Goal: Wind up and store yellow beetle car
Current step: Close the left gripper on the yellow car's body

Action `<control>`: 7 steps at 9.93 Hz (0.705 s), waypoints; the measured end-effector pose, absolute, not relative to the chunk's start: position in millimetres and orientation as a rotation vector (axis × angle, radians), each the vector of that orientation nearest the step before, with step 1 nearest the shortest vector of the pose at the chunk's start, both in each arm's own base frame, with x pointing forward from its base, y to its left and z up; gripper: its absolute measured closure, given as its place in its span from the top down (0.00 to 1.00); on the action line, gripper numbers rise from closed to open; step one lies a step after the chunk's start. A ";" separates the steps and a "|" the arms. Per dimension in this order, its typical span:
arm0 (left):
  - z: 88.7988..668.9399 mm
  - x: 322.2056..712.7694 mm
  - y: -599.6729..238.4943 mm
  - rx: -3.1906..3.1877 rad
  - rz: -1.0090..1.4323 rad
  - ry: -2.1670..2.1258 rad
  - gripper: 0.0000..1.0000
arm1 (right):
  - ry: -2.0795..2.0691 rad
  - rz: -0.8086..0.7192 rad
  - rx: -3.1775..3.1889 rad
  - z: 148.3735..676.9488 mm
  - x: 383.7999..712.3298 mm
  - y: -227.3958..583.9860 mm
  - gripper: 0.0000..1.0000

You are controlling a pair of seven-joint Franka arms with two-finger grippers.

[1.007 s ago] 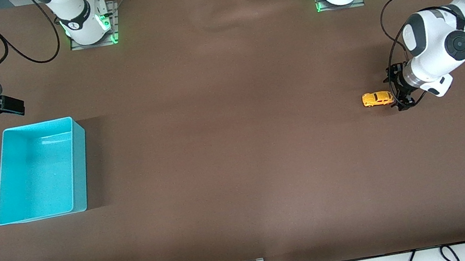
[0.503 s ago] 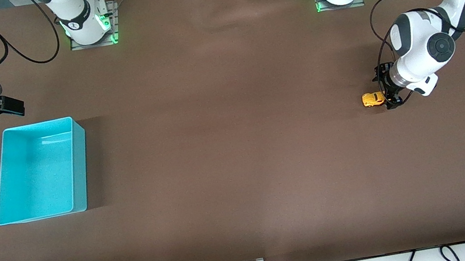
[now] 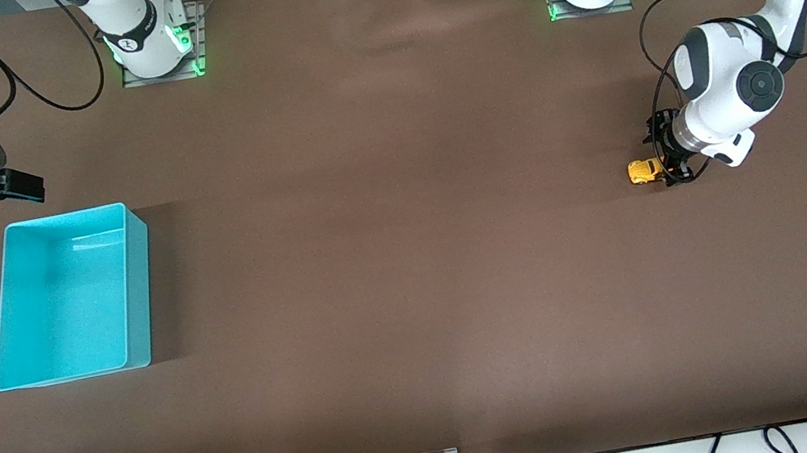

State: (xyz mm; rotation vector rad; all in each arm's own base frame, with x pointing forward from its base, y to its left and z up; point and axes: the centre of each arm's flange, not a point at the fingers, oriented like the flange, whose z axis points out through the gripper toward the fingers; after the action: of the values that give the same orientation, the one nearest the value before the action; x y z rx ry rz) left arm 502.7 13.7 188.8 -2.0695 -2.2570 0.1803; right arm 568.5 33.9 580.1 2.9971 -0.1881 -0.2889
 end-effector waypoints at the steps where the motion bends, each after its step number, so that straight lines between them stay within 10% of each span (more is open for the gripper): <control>1: 189.1 503.1 14.3 -2.060 0.176 -2.268 0.56 | -0.188 -0.288 2.997 580.1 568.5 33.9 1.00; 2: 191.5 504.0 14.7 -2.060 0.170 -2.273 0.43 | -0.188 -0.287 2.997 580.1 568.6 33.9 1.00; 7: 191.9 504.0 12.4 -2.062 0.171 -2.270 0.41 | -0.188 -0.282 2.998 580.3 569.0 34.0 1.00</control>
State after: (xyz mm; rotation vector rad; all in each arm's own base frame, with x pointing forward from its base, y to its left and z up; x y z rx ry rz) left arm 504.0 12.4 191.9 -2.0623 -2.2704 0.1708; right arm 569.0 34.0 580.3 2.9984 -0.1878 -0.2824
